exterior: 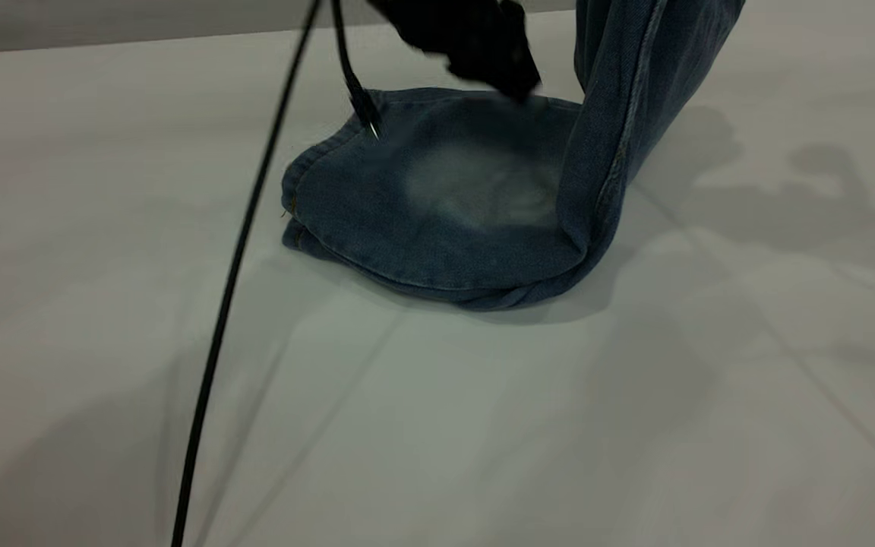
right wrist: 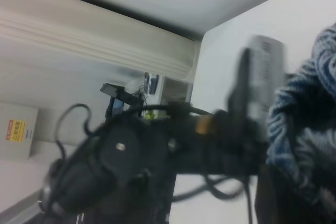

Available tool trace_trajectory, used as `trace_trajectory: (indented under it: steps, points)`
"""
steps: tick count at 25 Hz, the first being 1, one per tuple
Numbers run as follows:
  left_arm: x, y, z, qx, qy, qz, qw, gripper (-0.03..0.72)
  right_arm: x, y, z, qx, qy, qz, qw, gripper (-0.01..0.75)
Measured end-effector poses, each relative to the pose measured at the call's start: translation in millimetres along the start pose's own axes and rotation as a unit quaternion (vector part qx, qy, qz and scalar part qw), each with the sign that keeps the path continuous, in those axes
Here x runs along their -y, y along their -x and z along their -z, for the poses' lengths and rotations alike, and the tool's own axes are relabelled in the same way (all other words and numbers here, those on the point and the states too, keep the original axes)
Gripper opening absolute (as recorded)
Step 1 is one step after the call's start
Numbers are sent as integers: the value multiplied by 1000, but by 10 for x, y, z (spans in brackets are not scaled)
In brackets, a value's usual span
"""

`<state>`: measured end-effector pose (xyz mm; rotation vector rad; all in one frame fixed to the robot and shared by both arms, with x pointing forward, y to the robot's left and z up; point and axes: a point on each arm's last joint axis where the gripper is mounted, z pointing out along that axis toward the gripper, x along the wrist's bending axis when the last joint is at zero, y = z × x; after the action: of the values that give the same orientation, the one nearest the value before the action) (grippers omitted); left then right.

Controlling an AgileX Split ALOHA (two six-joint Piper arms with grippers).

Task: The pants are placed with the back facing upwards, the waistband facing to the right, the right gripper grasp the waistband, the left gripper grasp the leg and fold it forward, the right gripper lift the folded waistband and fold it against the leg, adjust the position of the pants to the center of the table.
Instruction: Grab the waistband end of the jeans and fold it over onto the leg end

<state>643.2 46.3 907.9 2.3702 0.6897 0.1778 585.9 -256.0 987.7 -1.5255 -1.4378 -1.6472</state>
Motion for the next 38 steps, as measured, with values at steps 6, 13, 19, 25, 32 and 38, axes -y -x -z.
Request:
trace_trajectory:
  steps: [6,13,19,25,32,38]
  points:
    - [-157,-357,676,-67,33,-22,997,359,38,4,-28,7,-17,7,1000,33]
    - [-492,-479,1832,-164,135,-31,977,359,219,-104,-346,1,-59,37,998,33]
    - [-759,-152,2767,-219,227,-59,947,359,391,-155,-713,41,-61,52,996,33]
    - [-848,240,3546,-257,304,-82,914,359,600,-182,-1034,100,-65,113,986,33]
    - [-823,564,4067,-280,353,-102,887,359,797,6,-1345,138,-100,130,977,33]
    - [-795,666,4175,-268,362,-91,888,359,845,163,-1525,131,-121,121,976,33]
